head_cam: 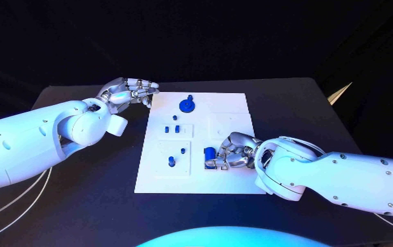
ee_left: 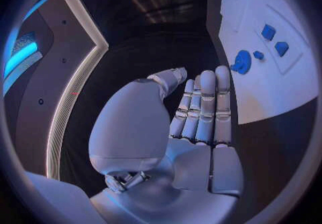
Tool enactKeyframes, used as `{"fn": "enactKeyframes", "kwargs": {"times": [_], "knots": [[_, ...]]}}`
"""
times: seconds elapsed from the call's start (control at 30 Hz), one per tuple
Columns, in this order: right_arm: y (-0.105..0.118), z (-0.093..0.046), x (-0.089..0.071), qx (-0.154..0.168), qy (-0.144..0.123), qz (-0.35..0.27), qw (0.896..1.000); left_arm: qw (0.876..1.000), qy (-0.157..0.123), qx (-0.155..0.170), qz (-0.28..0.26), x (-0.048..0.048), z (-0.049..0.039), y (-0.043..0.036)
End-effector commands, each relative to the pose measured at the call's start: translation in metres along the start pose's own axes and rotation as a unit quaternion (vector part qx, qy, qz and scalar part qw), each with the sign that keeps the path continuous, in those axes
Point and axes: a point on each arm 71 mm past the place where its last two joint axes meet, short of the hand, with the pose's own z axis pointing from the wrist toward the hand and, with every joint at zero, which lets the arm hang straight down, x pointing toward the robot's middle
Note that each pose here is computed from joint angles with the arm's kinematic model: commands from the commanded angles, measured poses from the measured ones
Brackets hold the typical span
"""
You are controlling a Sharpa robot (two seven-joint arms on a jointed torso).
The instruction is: Assemble the parts on the task board
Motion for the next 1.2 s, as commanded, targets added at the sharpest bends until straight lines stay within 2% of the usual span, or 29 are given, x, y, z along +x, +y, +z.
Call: {"fn": "enactKeyframes", "kwargs": {"times": [0.03, 0.4, 0.73, 0.97, 1.2], "knots": [[0.000, 0.001, 0.000, -0.002, -0.001, -0.001, 1.000, 1.000, 0.001, 0.001, -0.001, 0.0007, 0.0004, -0.0006], [-0.004, -0.005, -0.005, -0.006, -0.018, 0.000, 1.000, 1.000, 0.000, 0.002, -0.001, 0.0004, 0.0006, -0.0006], [-0.019, -0.027, -0.031, -0.016, -0.071, 0.032, 0.997, 1.000, -0.001, 0.003, 0.000, 0.0001, 0.0010, -0.0005], [-0.048, -0.045, -0.057, 0.009, -0.109, 0.010, 0.994, 1.000, 0.000, 0.005, -0.002, 0.0016, 0.0016, -0.0008], [-0.070, -0.056, -0.067, 0.036, -0.118, -0.015, 0.992, 1.000, 0.002, 0.007, -0.003, 0.0033, 0.0018, -0.0012]]}}
